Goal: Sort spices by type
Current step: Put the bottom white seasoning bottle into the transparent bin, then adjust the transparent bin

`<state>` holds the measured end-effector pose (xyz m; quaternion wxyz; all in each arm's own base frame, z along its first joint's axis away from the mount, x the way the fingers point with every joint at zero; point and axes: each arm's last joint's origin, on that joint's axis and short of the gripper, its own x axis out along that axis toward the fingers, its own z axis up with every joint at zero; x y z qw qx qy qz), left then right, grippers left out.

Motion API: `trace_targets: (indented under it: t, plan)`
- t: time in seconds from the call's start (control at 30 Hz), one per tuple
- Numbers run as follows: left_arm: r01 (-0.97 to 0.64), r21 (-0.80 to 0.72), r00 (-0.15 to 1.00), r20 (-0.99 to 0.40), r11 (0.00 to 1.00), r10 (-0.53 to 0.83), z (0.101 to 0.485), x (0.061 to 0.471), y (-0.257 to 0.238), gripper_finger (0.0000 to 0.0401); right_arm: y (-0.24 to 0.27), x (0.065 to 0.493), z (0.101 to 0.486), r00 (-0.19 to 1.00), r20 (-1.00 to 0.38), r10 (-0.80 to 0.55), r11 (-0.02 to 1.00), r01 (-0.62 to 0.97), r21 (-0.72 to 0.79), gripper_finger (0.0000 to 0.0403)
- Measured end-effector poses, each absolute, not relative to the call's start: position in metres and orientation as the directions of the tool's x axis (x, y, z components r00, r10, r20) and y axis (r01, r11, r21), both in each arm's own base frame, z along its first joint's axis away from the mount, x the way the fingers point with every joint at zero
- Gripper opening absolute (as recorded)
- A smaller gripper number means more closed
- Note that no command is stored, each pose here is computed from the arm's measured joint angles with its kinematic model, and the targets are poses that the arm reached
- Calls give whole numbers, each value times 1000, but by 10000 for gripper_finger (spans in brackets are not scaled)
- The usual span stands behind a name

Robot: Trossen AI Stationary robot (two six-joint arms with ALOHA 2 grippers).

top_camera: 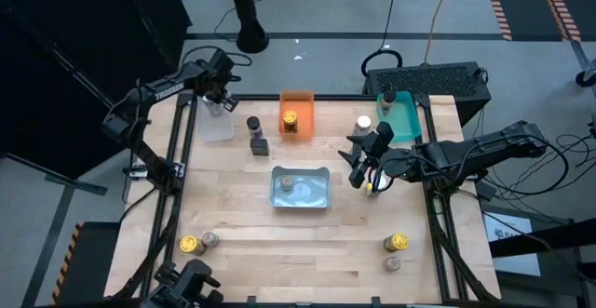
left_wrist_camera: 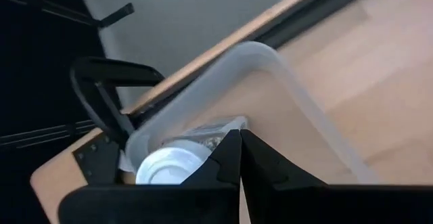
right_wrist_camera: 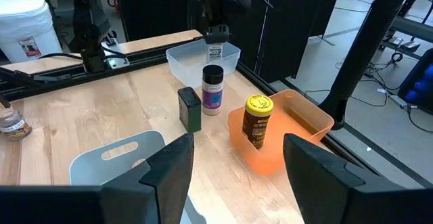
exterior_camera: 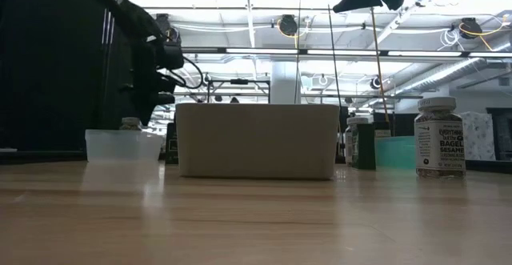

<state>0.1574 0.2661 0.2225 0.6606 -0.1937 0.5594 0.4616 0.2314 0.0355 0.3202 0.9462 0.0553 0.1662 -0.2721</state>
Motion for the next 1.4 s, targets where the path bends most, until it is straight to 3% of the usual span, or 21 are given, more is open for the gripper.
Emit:
trace_targets:
  t: [0.77,1.03,1.2,1.4]
  plan:
    - [-825,347,-125,-881,445,456,226,157,267,7,35,231,320,797,-345,-496,846,533,14,210]
    - [-761,197,16,-947,619,320,249,170,220,5,35,231,320,797,-345,-496,847,532,10,210]
    - [-708,157,-51,-984,689,172,253,173,181,4,35,231,320,797,-345,-496,847,532,10,210]
    - [-680,173,-124,-985,713,121,229,172,160,3,35,231,320,796,-345,-496,846,533,12,210]
